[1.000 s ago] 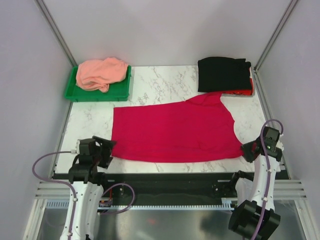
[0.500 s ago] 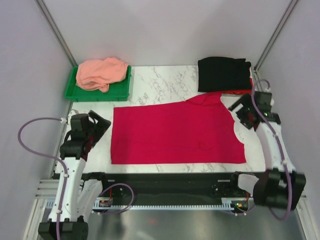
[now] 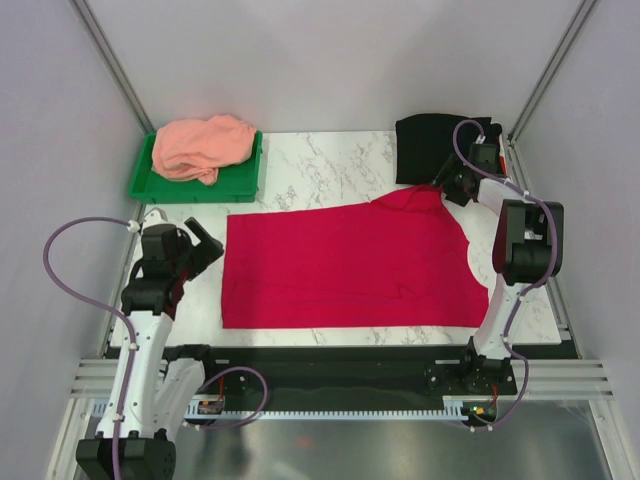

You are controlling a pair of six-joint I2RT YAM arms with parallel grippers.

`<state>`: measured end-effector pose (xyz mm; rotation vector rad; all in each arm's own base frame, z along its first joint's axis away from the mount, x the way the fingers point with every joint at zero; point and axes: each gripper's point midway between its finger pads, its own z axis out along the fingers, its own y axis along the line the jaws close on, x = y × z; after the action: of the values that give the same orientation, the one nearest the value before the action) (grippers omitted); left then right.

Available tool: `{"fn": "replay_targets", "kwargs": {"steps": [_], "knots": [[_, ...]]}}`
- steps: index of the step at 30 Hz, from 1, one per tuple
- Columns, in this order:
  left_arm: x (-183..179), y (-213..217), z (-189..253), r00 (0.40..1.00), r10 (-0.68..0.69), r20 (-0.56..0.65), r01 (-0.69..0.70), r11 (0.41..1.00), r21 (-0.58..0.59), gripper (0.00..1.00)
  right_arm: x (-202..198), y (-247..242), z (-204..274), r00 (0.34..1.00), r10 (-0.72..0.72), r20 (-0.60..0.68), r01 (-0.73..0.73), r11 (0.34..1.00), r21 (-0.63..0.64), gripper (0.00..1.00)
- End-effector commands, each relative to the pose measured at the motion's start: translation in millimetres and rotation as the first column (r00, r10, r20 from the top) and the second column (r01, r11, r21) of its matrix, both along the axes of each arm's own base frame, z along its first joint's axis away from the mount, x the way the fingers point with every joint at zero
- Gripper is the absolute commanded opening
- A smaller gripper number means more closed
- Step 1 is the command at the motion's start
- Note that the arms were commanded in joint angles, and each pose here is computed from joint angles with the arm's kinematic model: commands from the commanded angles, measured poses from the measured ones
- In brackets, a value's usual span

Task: Fold and stack the t-shirts

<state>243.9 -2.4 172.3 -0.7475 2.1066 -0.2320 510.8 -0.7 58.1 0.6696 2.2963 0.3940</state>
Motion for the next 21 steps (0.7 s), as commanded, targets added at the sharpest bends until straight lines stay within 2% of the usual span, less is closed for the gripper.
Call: {"fn": "replay_targets", "kwargs": {"steps": [1,6,8,9,12,13,14,16,18,19,20,21], "knots": [[7.9,1.5,2.0,0.999,-0.044,0.018,0.043,0.998,0.044,0.99,38.5,9.8,26.8,0.986,0.072,0.149,-0.069,0.997,-0.021,0.70],[9.3,0.5,-0.6,0.999,-0.045,0.012,0.044,0.998,0.037,0.99,42.1,20.2,15.3,0.985,0.092,0.143,-0.090,0.996,-0.018,0.65],[9.7,0.3,-3.4,0.999,-0.040,0.009,0.040,0.999,0.031,0.98,40.1,24.5,11.9,0.984,0.105,0.144,-0.103,0.994,-0.022,0.54],[10.6,0.0,-4.8,0.999,-0.035,0.007,0.035,0.999,0.025,0.98,39.6,24.8,10.7,0.983,0.107,0.149,-0.105,0.994,-0.023,0.42],[15.6,-1.7,-14.3,0.999,-0.025,-0.019,0.025,1.000,0.000,0.97,38.5,26.2,9.5,0.982,0.118,0.149,-0.116,0.993,-0.022,0.17],[22.7,-2.9,-13.8,1.000,-0.029,-0.004,0.029,1.000,-0.008,0.97,36.4,26.6,10.3,0.982,0.119,0.147,-0.117,0.993,-0.021,0.06],[28.7,-4.2,-24.3,0.999,-0.032,-0.037,0.031,0.999,-0.018,0.96,34.5,27.2,12.2,0.981,0.121,0.149,-0.119,0.993,-0.019,0.01],[47.8,-4.1,-22.4,0.999,-0.019,-0.035,0.018,0.999,-0.032,0.96,29.4,29.3,18.3,0.980,0.127,0.156,-0.127,0.992,-0.013,0.00],[67.8,-4.5,-43.5,0.992,-0.025,-0.126,0.020,0.999,-0.043,0.94,25.4,32.6,24.5,0.977,0.138,0.165,-0.139,0.990,-0.006,0.00],[86.0,-5.1,-29.9,0.993,-0.037,-0.108,0.032,0.999,-0.043,0.92,20.8,36.8,33.2,0.971,0.156,0.180,-0.159,0.987,-0.001,0.00],[98.2,-7.3,-50.6,0.982,-0.056,-0.181,0.047,0.997,-0.054,0.86,18.3,39.4,39.0,0.968,0.167,0.190,-0.169,0.986,-0.003,0.00],[108.3,-6.6,-52.4,0.979,-0.073,-0.192,0.066,0.997,-0.039,0.83,15.9,40.2,43.5,0.963,0.182,0.199,-0.182,0.983,-0.017,0.00]]}}
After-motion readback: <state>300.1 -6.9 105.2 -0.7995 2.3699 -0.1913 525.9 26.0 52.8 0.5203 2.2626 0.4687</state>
